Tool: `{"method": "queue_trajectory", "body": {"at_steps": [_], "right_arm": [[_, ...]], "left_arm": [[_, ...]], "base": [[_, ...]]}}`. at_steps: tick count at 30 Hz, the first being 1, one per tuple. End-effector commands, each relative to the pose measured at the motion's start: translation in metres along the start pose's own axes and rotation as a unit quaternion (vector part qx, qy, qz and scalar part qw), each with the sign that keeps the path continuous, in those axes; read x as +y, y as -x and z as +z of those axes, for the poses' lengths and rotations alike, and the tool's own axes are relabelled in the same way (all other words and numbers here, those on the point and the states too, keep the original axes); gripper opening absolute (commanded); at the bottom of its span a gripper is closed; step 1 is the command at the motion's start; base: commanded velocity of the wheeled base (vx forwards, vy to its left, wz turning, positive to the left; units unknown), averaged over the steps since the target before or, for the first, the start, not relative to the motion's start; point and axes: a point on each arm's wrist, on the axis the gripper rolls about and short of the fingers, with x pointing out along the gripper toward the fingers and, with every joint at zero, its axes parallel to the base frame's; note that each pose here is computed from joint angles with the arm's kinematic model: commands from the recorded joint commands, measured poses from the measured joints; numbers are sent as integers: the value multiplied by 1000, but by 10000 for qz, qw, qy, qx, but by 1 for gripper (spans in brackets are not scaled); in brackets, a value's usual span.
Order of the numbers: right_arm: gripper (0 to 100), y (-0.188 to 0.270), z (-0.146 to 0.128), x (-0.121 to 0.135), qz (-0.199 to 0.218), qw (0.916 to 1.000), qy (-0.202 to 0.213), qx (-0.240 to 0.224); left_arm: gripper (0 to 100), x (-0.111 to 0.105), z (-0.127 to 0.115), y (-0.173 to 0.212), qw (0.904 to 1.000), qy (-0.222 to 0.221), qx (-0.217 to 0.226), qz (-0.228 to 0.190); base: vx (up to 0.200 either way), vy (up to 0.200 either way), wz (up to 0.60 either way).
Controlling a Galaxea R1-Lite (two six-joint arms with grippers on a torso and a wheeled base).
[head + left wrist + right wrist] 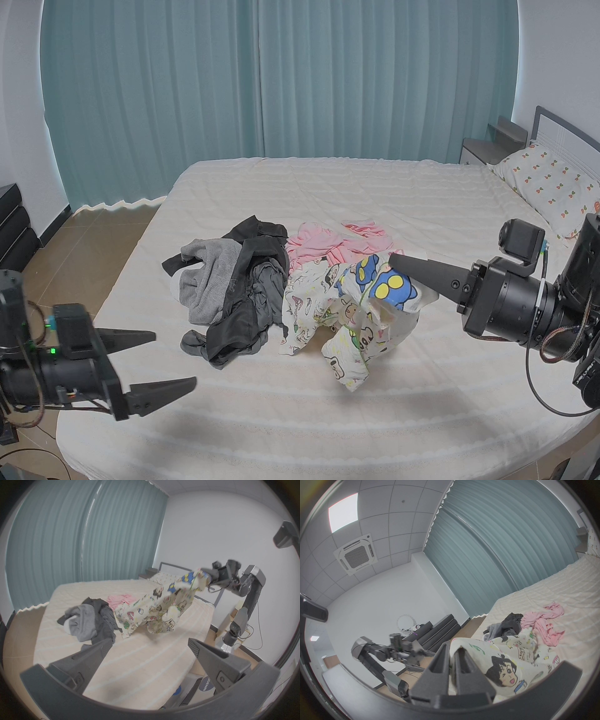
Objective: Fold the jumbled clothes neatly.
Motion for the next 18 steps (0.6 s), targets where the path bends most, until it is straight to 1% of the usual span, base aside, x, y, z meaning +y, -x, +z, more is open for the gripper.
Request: {"method": "queue_trajectory", "body": {"at_steps": [1, 3, 5, 6, 7, 8, 12, 13, 18], "right_arm": [[0, -4, 18, 38, 669, 9976, 51, -156], [0, -4, 18, 40, 696, 9974, 51, -159], [0, -3, 19, 41, 721, 9972, 54, -171], [0, -3, 19, 41, 721, 9972, 54, -171], [0, -5, 23, 44, 790, 9965, 77, -261], [0, -5, 26, 46, 812, 9962, 87, -300], [0, -8, 25, 45, 805, 9963, 84, -287], [0, -8, 24, 44, 790, 9965, 77, -261], [0, -8, 23, 44, 779, 9966, 65, -241]], "left_arm": [[100, 8, -69, -156, 9900, 39, 1293, -565], [100, 11, -76, -169, 9912, 43, 1219, -507], [100, 12, -78, -178, 9917, 287, 1164, -466], [100, 12, -78, -178, 9917, 287, 1164, -466], [100, 11, -79, -188, 9908, 505, 1153, -491], [100, 12, -82, -192, 9902, 555, 1186, -489], [100, 15, -87, -204, 9896, 576, 1230, -484], [100, 19, -91, -215, 9893, 597, 1249, -468], [100, 22, -101, -234, 9880, 619, 1329, -484]], "base": [[0, 0, 0], [0, 0, 0], [0, 0, 0], [0, 0, 0], [0, 0, 0], [0, 0, 0], [0, 0, 0], [0, 0, 0], [0, 0, 0]]}}
